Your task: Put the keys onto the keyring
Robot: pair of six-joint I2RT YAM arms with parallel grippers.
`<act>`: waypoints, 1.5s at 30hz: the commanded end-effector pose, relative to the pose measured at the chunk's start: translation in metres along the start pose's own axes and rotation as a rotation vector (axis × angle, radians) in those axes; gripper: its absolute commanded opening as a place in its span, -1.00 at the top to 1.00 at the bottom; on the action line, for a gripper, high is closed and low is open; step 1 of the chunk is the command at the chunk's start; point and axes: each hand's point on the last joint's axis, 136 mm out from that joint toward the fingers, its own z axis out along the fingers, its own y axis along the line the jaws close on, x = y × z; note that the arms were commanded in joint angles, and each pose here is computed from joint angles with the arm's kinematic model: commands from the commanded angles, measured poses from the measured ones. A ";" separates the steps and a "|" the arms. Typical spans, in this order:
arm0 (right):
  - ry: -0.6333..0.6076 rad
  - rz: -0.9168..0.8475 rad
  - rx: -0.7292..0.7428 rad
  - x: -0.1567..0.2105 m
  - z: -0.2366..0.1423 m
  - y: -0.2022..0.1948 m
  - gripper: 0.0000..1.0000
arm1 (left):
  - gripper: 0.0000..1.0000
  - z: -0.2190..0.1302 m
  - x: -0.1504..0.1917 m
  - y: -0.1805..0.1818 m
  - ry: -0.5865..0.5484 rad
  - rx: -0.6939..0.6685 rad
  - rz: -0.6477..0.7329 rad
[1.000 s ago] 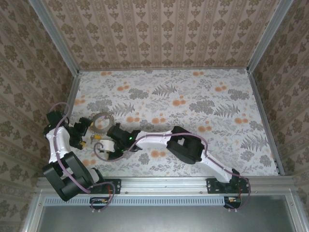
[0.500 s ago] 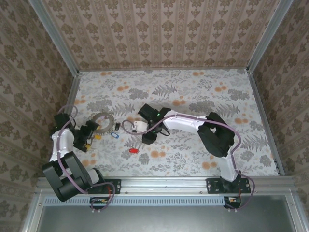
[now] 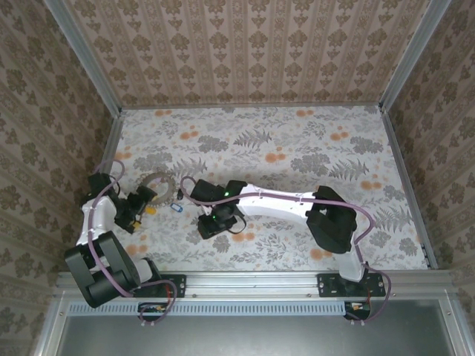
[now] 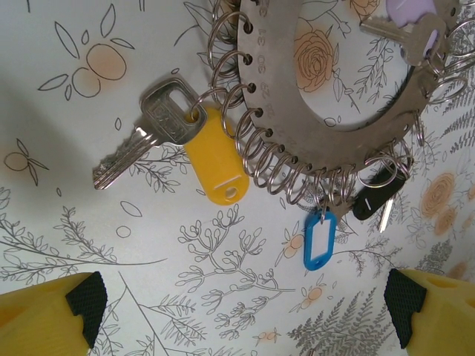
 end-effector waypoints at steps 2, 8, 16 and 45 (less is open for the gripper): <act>0.001 0.345 0.161 0.004 0.010 -0.030 0.07 | -1.00 0.006 0.010 0.003 0.025 -0.021 0.064; -0.049 0.392 0.206 -0.013 0.023 -0.026 0.05 | -1.00 0.011 0.015 -0.003 0.033 -0.013 0.103; -0.035 0.366 0.278 -0.018 0.047 -0.025 0.15 | -1.00 0.011 0.016 -0.007 0.042 -0.003 0.109; -0.168 0.285 0.335 -0.011 -0.019 -0.054 1.00 | -1.00 0.011 0.019 -0.008 0.038 -0.026 0.144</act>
